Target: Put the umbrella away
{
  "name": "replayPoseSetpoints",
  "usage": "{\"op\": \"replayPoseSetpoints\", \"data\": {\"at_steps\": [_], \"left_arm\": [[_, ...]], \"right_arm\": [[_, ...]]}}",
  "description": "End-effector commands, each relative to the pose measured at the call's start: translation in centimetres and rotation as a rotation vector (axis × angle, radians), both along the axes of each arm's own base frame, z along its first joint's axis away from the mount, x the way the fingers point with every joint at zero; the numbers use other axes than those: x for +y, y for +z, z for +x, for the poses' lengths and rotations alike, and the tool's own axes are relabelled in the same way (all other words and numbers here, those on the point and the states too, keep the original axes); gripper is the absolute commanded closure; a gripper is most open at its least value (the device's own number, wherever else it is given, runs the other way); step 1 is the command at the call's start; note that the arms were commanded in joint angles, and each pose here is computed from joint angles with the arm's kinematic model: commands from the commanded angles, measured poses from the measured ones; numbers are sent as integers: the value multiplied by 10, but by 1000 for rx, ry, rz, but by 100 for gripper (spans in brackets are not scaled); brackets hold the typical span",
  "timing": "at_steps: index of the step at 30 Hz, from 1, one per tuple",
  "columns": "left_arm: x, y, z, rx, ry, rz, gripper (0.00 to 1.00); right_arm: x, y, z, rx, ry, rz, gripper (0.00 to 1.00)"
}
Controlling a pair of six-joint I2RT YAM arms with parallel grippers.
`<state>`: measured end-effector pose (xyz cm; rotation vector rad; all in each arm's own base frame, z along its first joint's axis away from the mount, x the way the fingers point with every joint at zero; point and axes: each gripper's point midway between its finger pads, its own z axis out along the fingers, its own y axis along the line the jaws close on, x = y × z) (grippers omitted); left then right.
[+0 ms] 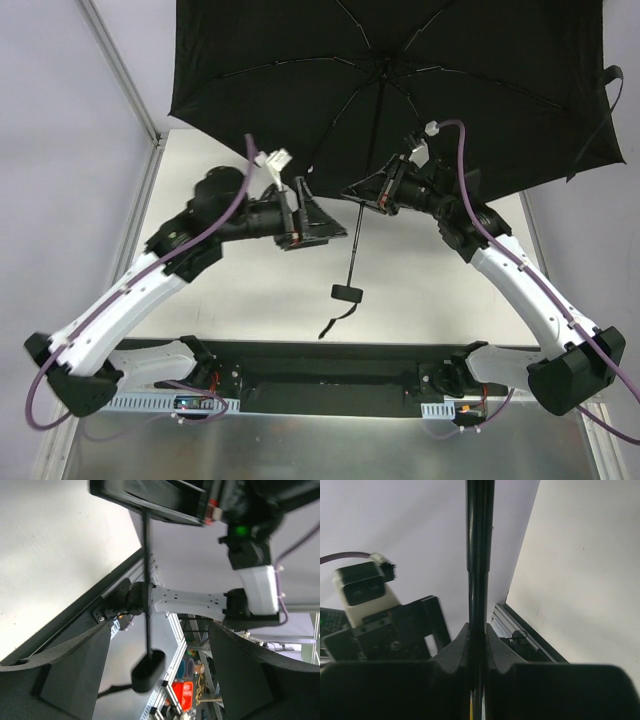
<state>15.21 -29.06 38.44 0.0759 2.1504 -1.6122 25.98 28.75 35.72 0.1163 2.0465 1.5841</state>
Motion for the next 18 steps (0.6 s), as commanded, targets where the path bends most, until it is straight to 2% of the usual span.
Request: {"op": "replayPoseSetpoints", "data": {"at_steps": [1, 5, 13, 15, 17, 18], "left_arm": [[-24, 16, 21, -98, 1, -38, 24], [-37, 3, 27, -80, -27, -17, 28], [-63, -6, 23, -64, -98, -43, 50], [-67, -11, 22, -58, -113, -43, 59], [-68, -15, 21, -58, -115, -36, 74], [-68, -18, 23, -57, -107, -28, 76]], "right_arm": [[0, 58, -7, -180, 23, 122, 100], [-1, 60, -10, -188, 27, 134, 100], [-1, 62, -13, -202, 26, 174, 100], [-2, 65, -13, -208, 24, 179, 100], [-1, 68, -12, -205, 23, 183, 100], [-1, 69, -13, -204, 23, 187, 100]]}}
